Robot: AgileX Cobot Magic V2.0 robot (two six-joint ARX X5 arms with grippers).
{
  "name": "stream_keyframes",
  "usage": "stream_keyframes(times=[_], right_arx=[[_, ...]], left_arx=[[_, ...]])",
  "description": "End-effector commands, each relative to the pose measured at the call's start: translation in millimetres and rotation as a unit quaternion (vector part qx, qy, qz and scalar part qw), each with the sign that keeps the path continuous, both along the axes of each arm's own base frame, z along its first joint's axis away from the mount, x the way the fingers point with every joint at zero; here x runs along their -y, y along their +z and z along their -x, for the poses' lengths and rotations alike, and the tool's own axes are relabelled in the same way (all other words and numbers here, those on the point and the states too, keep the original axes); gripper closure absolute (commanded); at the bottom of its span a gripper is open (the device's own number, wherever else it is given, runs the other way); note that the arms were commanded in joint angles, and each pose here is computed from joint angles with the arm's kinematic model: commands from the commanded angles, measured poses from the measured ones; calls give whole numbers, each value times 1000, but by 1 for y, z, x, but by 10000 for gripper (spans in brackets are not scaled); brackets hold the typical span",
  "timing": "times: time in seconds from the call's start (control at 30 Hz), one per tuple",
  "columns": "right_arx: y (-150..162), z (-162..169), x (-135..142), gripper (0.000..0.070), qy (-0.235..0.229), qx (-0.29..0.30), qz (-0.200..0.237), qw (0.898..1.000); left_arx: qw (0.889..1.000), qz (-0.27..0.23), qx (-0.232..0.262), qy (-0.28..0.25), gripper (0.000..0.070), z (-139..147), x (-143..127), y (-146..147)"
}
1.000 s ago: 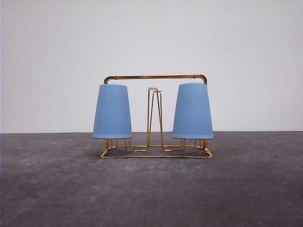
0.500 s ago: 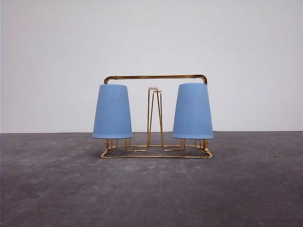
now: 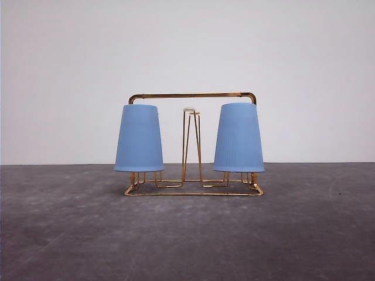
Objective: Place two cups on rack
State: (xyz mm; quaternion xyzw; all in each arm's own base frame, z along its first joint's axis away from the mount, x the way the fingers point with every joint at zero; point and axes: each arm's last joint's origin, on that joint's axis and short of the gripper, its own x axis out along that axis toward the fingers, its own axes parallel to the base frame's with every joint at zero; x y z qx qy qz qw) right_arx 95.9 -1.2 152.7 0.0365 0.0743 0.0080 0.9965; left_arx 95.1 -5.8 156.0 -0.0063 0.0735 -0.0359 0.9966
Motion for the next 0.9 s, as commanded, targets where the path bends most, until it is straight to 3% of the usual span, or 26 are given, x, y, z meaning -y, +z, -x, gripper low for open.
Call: stream_keyframes(times=[0.0,0.87], right_arx=[[0,0,0,686,-4,3,-5,1000],[0,0,0,686,-4,3,-5,1000]], left_arx=[[1000,-2,-2,1,700,-1,0,-4],[1000,-2,-2,1,700,-1,0,-4]])
